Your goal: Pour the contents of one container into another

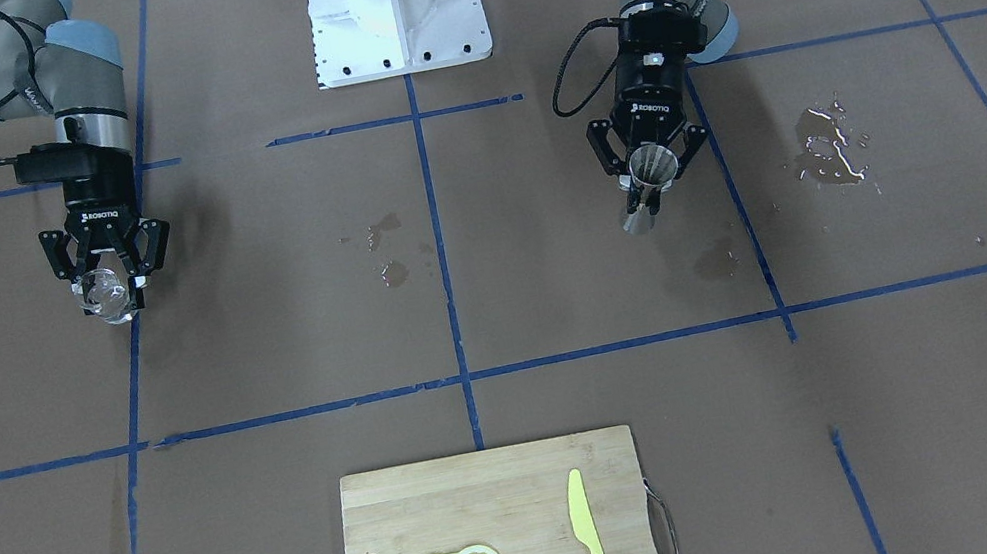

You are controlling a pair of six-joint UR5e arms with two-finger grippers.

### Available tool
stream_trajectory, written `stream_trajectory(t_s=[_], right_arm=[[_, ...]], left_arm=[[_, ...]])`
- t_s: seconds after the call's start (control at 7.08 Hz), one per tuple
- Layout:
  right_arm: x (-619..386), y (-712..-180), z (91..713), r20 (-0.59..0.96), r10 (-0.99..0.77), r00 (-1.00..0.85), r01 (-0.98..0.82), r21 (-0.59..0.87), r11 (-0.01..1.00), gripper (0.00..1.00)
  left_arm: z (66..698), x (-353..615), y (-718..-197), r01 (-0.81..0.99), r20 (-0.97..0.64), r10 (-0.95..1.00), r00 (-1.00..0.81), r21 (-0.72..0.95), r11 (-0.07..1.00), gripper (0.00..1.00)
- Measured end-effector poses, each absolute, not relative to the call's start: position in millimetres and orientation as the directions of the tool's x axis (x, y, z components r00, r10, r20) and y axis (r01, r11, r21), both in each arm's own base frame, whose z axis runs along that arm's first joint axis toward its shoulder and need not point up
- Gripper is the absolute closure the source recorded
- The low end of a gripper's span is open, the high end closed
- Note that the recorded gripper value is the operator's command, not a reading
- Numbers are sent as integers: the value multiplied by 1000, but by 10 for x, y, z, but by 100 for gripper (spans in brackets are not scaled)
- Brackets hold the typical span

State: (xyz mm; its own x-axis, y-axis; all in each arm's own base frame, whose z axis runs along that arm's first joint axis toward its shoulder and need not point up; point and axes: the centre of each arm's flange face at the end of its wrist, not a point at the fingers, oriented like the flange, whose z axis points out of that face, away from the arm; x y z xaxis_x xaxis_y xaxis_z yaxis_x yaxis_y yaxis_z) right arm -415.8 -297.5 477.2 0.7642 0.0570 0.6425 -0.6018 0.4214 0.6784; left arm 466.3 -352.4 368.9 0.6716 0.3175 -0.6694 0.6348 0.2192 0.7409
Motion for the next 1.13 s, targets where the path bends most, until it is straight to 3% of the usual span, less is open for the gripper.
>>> stream_trajectory(t_s=[0.57,1.13], right_arm=[[-4338,-3030,3813,607,-74,791,-534,745,401,100],[-4499,-2980,3218,611,-172,772,-505,755,418,100]], left_arm=[[3432,4773,-3667,580,-630,468,619,769,269,100],[3381,4973,-3759,540,-539,532,653,824,172,100]])
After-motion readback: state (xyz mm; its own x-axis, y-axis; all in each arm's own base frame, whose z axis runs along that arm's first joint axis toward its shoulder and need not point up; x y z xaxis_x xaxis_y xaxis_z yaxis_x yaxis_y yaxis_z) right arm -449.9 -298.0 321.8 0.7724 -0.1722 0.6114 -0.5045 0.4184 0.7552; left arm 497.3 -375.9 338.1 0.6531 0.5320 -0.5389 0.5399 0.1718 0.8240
